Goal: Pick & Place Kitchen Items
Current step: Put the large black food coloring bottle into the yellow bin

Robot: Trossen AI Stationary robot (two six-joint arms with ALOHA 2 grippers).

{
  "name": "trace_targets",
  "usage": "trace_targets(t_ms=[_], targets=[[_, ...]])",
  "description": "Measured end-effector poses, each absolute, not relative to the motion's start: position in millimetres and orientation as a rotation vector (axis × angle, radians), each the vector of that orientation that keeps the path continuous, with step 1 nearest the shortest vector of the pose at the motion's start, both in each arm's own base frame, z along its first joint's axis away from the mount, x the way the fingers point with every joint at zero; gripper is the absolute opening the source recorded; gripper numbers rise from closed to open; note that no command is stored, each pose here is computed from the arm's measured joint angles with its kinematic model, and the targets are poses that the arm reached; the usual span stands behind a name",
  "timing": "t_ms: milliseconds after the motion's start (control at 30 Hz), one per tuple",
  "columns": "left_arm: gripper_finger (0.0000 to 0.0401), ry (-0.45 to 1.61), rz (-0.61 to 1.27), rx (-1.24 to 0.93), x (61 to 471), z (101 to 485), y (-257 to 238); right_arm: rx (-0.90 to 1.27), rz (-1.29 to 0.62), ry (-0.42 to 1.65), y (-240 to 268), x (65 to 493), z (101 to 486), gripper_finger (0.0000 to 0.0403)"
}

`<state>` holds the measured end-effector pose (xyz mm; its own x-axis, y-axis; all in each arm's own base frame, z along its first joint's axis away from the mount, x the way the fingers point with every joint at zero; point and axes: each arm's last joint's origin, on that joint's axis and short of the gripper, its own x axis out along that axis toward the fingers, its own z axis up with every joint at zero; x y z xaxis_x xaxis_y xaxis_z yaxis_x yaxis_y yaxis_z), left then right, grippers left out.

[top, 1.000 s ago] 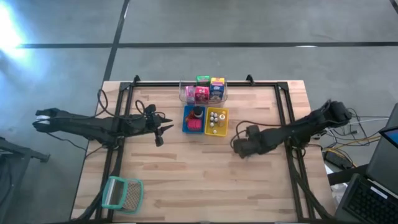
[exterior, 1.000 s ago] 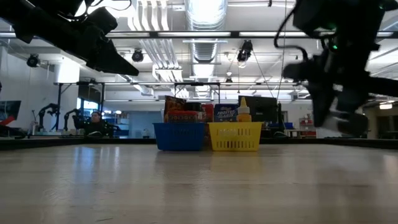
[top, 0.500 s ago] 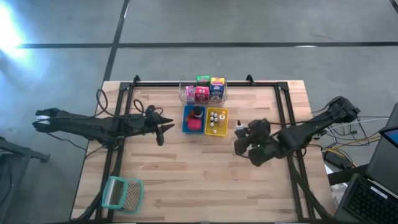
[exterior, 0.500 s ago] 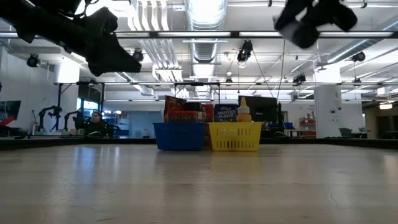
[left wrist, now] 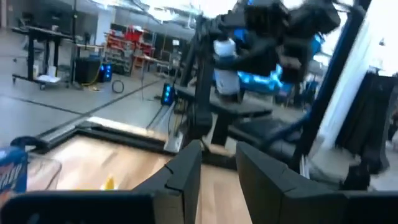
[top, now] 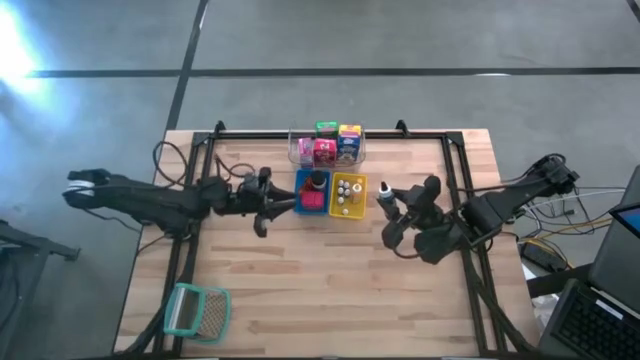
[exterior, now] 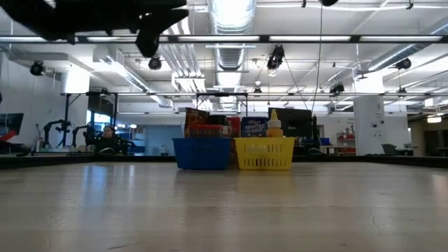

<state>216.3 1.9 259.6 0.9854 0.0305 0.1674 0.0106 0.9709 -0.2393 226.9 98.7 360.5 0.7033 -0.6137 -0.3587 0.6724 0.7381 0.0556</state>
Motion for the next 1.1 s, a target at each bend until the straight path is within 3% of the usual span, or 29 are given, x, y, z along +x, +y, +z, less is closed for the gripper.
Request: trace_targets(t_ms=[100, 200, 500, 633, 867, 1100], targets=[[0.0109, -0.134, -0.002, -0.249, 228, 276, 7, 0.184, -0.680, 0.358, 101, 227, 361, 0.0144], [0.0122, 0.049, -0.031, -0.207, 243, 298, 12, 0.196, -0.599, 0.409, 104, 229, 360, 0.0154], [0.0226, 0.415, -0.136, 0.035, 284, 374, 17, 0.183, -0.418, 0.546, 113, 237, 352, 0.0145], [0.0247, 0.480, -0.236, 0.057, 306, 391, 16, 0.171, -0.398, 0.563, 115, 239, 350, 0.0146], [0.0246, 0.453, -0.248, 0.049, 337, 379, 18, 0.107, -0.391, 0.518, 118, 243, 353, 0.0154], [0.0245, 0.170, -0.239, 0.039, 345, 340, 15, 0.042, -0.436, 0.404, 120, 245, 364, 0.0145]])
